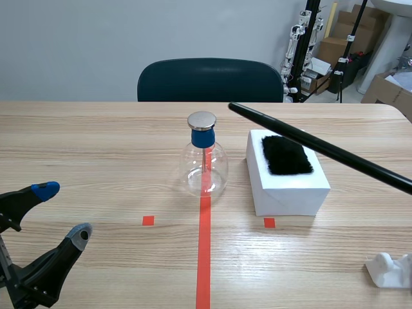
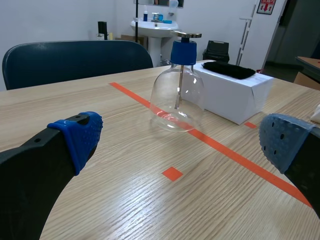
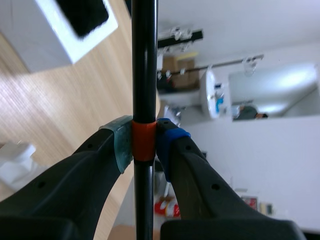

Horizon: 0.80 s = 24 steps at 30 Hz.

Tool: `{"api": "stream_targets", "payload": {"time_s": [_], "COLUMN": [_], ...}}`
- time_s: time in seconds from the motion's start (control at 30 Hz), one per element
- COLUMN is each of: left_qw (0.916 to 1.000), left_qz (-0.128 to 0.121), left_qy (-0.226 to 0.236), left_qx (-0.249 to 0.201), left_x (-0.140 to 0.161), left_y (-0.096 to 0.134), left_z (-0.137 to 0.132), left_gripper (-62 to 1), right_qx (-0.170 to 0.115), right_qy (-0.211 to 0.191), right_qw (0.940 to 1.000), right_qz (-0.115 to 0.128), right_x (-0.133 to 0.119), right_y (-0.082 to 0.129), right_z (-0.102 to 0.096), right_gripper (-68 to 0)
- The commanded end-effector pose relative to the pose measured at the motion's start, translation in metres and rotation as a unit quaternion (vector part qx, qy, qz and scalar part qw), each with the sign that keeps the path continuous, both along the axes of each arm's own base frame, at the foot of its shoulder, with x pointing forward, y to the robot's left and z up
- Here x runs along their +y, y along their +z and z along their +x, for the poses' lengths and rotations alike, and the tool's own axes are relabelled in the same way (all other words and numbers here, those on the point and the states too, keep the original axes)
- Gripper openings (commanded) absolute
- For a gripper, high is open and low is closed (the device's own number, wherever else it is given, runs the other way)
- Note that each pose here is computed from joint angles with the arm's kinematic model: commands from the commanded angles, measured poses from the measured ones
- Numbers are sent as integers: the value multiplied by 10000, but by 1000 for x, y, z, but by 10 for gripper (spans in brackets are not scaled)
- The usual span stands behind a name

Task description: Do the electroscope experiment. pick up the black charging rod

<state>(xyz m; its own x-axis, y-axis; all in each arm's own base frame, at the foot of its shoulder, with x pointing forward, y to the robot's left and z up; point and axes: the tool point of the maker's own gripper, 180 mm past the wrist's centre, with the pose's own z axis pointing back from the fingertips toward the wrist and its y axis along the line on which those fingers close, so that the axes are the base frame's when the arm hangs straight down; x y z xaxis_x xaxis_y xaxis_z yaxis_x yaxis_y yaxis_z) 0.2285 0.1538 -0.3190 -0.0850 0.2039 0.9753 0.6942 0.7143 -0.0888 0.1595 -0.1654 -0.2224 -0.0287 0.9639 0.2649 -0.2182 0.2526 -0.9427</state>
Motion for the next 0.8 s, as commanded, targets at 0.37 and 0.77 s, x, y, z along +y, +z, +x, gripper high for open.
{"api": "stream_targets", "payload": {"time_s": [0.37, 0.77], "left_qw": [9999, 9999], "left_qz": [-103, -103], "left_qy": [51, 51], "left_qx": [-123, -123], "left_x": [2, 2], "left_y": [7, 7], "left_z": [3, 3], "left_gripper": [14, 14], "right_qx": [-961, -1285], "right_qy": [1195, 1597], "right_qw": [9852, 9772], "right_qz": [-770, -553], "right_x": [35, 52], "right_y": [28, 39], "right_z": [-17, -30], "right_gripper": [-675, -675]}}
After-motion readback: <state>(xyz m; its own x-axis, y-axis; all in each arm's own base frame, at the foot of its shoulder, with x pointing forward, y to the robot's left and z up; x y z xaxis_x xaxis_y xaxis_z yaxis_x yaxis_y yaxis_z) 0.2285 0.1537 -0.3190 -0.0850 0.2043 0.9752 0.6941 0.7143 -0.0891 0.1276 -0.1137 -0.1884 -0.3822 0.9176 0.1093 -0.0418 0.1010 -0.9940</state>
